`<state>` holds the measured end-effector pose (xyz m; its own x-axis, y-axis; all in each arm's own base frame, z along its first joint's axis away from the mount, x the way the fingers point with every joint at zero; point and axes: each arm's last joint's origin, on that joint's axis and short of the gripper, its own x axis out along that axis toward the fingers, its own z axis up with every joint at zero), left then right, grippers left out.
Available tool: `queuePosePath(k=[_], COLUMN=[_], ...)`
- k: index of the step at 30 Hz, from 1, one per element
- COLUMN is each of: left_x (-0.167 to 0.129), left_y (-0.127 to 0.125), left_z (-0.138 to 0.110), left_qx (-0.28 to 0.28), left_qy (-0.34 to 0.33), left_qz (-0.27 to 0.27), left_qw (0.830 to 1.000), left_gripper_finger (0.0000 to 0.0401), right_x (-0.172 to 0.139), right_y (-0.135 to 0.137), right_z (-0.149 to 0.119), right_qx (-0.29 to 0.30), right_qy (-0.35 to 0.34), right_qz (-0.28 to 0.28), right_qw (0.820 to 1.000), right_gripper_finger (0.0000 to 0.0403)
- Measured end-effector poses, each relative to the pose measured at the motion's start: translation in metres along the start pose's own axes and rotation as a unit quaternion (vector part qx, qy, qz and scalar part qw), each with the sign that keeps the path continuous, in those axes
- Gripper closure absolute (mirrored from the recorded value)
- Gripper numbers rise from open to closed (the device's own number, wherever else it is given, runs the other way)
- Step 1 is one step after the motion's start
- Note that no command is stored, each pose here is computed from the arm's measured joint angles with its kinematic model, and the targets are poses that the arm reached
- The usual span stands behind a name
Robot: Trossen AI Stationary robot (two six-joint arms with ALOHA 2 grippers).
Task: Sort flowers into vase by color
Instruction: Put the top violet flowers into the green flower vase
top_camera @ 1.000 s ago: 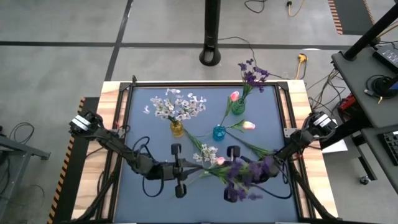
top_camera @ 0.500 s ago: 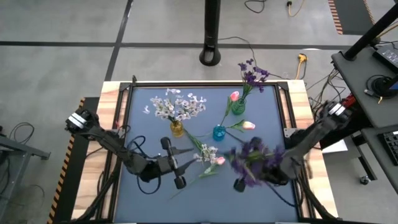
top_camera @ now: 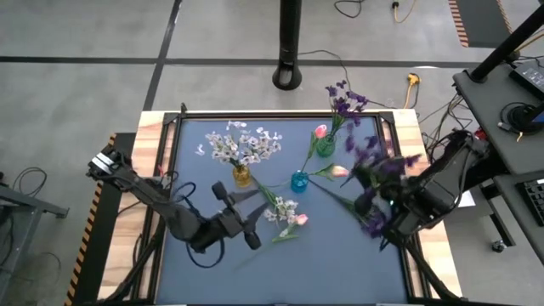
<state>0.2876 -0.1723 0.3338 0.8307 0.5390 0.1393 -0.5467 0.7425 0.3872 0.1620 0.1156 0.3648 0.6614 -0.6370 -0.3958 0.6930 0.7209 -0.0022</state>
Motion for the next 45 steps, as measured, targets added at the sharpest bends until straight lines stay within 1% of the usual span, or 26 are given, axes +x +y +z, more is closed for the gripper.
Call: queuePosePath(k=[1, 3, 6, 9, 15, 22, 30, 34, 38, 45], left_x=[0.001, 0.002, 0.003, 0.002, 0.002, 0.001, 0.001, 0.001, 0.001, 0.001], left_y=[-0.002, -0.006, -0.011, -0.012, -0.008, -0.007, -0.006, -0.006, -0.006, -0.006], left_z=[0.002, 0.003, -0.001, -0.005, -0.001, -0.005, -0.007, -0.007, -0.007, -0.007], left_qx=[0.020, 0.055, 0.091, 0.127, 0.127, 0.134, 0.139, 0.136, 0.136, 0.137], left_qy=[0.007, 0.024, 0.056, 0.085, 0.120, 0.136, 0.140, 0.140, 0.140, 0.141], left_qz=[-0.006, -0.021, -0.044, -0.061, -0.070, -0.074, -0.049, -0.049, -0.048, -0.048], left_qw=[1.000, 0.998, 0.993, 0.986, 0.982, 0.979, 0.979, 0.980, 0.980, 0.979], left_gripper_finger=[0.0236, 0.0237, 0.0237, 0.0237, 0.0237, 0.0237, 0.0237, 0.0237, 0.0237, 0.0237], right_x=[0.001, 0.005, 0.009, 0.012, 0.021, 0.031, 0.045, 0.050, 0.058, 0.082], right_y=[-0.005, -0.015, -0.030, -0.046, -0.069, -0.076, -0.064, -0.070, -0.075, -0.069], right_z=[0.000, 0.002, 0.007, 0.012, 0.019, 0.027, 0.039, 0.047, 0.053, 0.067], right_qx=[0.016, 0.022, 0.034, 0.054, 0.059, 0.056, 0.014, -0.004, -0.001, -0.028], right_qy=[-0.008, -0.010, -0.006, -0.023, -0.050, -0.053, -0.053, -0.051, -0.032, -0.007], right_qz=[-0.006, -0.014, -0.029, -0.043, -0.090, -0.129, -0.129, -0.144, -0.144, -0.103], right_qw=[1.000, 1.000, 0.999, 0.997, 0.993, 0.989, 0.990, 0.988, 0.989, 0.994], right_gripper_finger=[0.0381, 0.0381, 0.0381, 0.0381, 0.0381, 0.0381, 0.0381, 0.0381, 0.0381, 0.0381])
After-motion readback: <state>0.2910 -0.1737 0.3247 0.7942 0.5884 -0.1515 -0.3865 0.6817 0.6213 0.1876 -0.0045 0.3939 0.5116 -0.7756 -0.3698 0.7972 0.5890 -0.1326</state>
